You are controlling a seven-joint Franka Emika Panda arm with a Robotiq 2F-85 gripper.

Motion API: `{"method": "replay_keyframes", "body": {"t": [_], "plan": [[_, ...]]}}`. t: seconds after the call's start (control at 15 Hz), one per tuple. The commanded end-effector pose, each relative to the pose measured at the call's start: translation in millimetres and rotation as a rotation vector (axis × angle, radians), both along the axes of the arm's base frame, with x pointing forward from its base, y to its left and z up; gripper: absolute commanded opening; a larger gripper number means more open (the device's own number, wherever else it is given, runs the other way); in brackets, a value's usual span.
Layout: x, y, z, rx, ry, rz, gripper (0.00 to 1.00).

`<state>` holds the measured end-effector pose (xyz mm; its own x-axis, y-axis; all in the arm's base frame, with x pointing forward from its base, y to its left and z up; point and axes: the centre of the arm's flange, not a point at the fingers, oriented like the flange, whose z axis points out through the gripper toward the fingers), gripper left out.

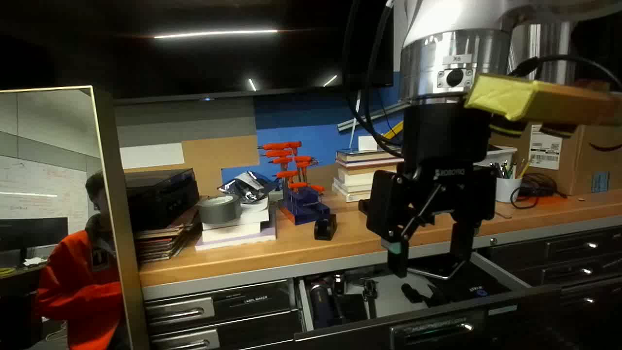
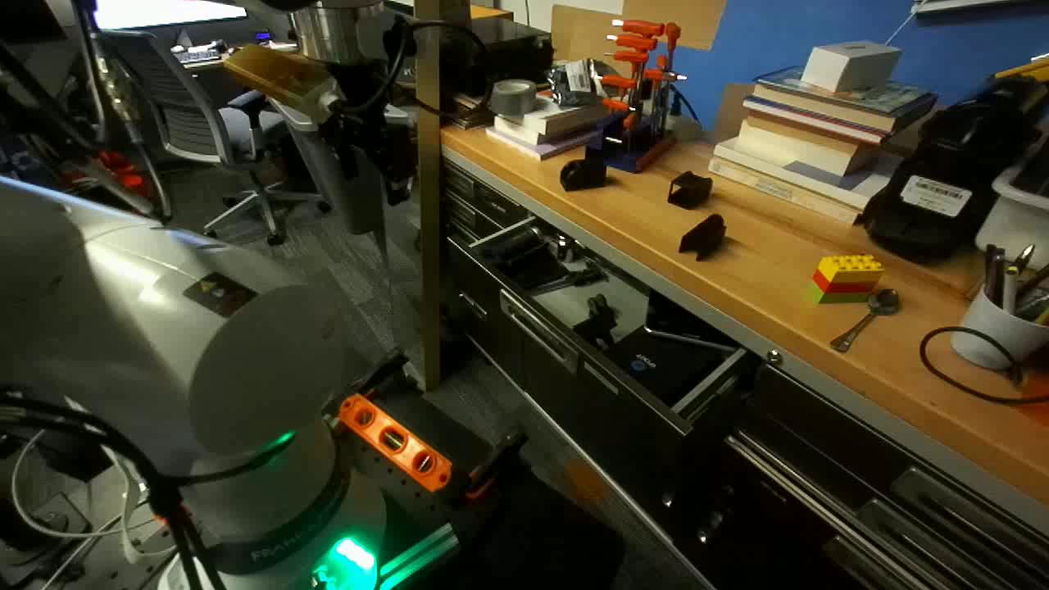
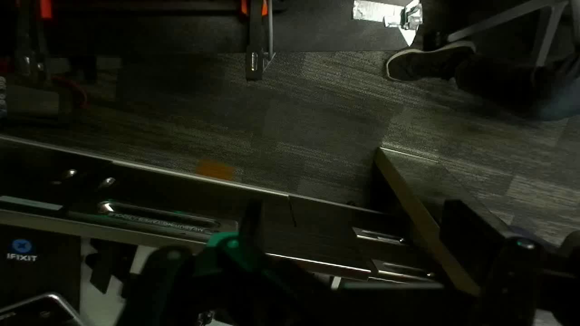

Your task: Place the black objects inside the open drawer, push the drawer closed

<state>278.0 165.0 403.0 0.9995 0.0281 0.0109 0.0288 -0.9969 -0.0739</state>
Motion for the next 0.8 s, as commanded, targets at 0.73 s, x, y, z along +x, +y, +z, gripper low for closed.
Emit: {"method": "replay_keyframes", "body": {"t": [0.73], "plan": [[73, -15, -3, -0.003, -0.079, -0.106, 1.00]]}}
